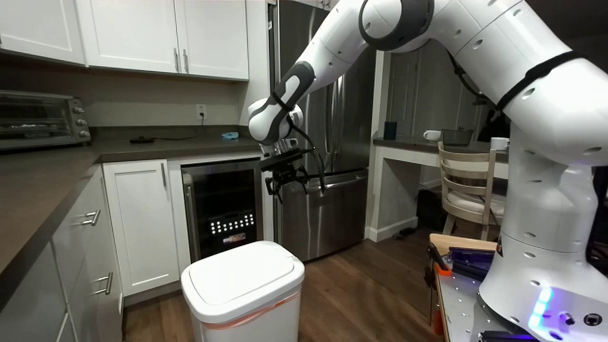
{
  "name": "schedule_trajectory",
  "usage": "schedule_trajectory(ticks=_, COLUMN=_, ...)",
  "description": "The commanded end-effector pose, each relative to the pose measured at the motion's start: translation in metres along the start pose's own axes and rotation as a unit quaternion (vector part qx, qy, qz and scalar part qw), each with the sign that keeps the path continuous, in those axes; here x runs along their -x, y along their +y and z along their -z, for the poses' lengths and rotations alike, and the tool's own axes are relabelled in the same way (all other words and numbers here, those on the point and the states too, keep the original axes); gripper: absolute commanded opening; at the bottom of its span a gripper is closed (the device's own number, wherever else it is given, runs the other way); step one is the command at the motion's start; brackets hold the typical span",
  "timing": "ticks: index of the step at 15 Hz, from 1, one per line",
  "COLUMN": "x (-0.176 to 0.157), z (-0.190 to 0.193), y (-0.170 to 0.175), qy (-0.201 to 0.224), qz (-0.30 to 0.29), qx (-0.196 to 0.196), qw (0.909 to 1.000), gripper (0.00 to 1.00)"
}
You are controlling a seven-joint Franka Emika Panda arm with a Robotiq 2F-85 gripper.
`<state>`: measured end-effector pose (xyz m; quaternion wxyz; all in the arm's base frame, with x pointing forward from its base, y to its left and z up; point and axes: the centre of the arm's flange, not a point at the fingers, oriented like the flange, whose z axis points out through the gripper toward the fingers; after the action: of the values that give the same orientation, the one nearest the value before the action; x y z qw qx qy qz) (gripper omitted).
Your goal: Open the lid of the bin
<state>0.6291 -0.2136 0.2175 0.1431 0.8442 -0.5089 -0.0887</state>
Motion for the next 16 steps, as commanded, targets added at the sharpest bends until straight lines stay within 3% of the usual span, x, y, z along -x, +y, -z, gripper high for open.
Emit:
schedule_trajectory(ticks=1, x=-0.040, z=-0.008, y=0.015, qy=-0.089, qz=0.034, qx=-0.026, qw=0.9951, gripper=1.00)
schedule_trajectory(ticks=5, x=-0.070, z=-0.026, y=0.039, qy=-0.149, qz=0.111, qx=-0.062, qw=0.9806, gripper=1.00)
schedule_trajectory(ticks=8, x=-0.073, z=-0.041, y=0.049, qy=-0.175, qz=0.173, qx=-0.091, qw=0.9649, gripper=1.00)
schedule_trajectory(ticks=9, x=-0.064, z=-0.037, y=0.053, qy=-0.146, qz=0.136, qx=-0.075, qw=0.9770, gripper=1.00)
schedule_trajectory(ticks=13, x=-0.065, z=-0.046, y=0.051, qy=-0.159, qz=0.160, qx=-0.084, qw=0.9705, gripper=1.00)
schedule_trajectory(ticks=16, x=-0.055, z=-0.062, y=0.051, qy=-0.134, qz=0.172, qx=-0.096, qw=0.9711, gripper=1.00)
